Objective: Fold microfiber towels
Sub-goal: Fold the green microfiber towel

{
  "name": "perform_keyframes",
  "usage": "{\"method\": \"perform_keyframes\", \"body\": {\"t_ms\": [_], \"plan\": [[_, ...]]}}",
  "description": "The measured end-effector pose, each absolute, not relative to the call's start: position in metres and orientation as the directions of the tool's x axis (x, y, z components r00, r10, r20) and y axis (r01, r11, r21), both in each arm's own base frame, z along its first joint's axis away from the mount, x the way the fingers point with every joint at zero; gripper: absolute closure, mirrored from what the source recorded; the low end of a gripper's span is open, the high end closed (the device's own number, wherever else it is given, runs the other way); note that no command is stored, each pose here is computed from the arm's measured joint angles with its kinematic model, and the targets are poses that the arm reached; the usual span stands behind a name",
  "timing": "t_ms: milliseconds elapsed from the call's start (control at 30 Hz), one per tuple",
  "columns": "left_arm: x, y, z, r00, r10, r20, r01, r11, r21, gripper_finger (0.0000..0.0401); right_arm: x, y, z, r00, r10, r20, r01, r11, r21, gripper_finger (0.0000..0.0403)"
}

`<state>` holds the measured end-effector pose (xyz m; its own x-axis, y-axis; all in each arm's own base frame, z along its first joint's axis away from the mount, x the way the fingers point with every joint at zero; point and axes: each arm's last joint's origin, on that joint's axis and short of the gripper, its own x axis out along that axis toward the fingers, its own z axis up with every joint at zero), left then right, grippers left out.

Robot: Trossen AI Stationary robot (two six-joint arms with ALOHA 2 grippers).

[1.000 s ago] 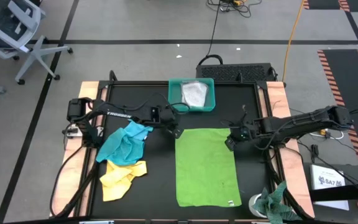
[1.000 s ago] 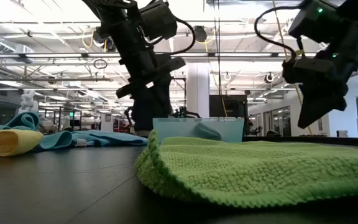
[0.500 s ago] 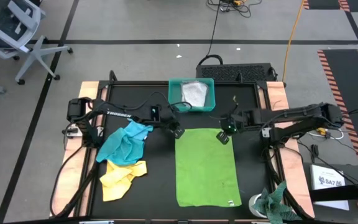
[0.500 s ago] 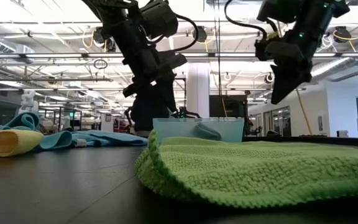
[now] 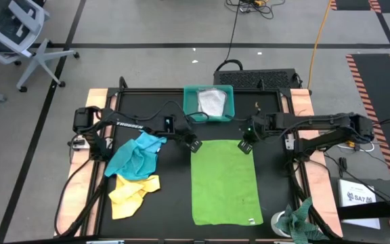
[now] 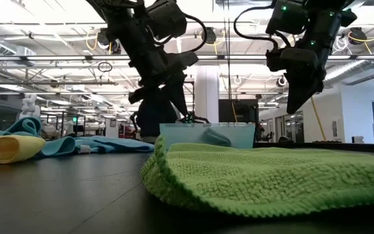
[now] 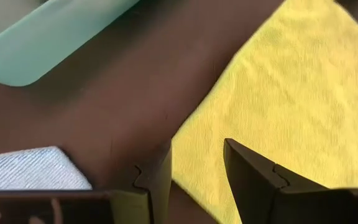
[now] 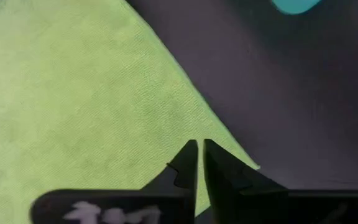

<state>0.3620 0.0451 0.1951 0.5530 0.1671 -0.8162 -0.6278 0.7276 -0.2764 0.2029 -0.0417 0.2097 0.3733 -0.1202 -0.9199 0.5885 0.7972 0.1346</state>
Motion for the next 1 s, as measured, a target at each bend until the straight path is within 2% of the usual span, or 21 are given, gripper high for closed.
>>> {"method": "perform_keyframes", "body": {"t_ms": [133,267,400,600,833,1000], "plan": [[0.367,0.046,0.190,0.569,0.173,-0.804,-0.641,0.706,-0.302,0.0254,0.200,-0.046,0.206,0.362,-0.129,-0.923,0.595,0.794,0.123,0.0334],[0.371,0.046,0.172,0.529,0.167,-0.832,-0.681,0.669,-0.298,0.0254,0.190,-0.048,0.189,0.302,-0.123,-0.945,0.621,0.778,0.097,0.0287],[0.375,0.046,0.153,0.499,0.127,-0.857,-0.703,0.638,-0.314,0.0254,0.178,-0.049,0.170,0.232,-0.111,-0.966,0.642,0.764,0.066,0.0259],[0.377,0.048,0.152,0.511,0.131,-0.850,-0.712,0.619,-0.332,0.0254,0.168,-0.051,0.157,0.199,-0.108,-0.974,0.647,0.761,0.048,0.0253],[0.376,0.057,0.152,0.512,0.129,-0.849,-0.720,0.604,-0.343,0.0254,0.166,-0.056,0.142,0.275,-0.094,-0.957,0.652,0.749,0.114,0.0252],[0.376,0.056,0.152,0.516,0.101,-0.851,-0.712,0.603,-0.360,0.0254,0.166,-0.059,0.142,0.287,-0.096,-0.953,0.652,0.749,0.121,0.0252]]}}
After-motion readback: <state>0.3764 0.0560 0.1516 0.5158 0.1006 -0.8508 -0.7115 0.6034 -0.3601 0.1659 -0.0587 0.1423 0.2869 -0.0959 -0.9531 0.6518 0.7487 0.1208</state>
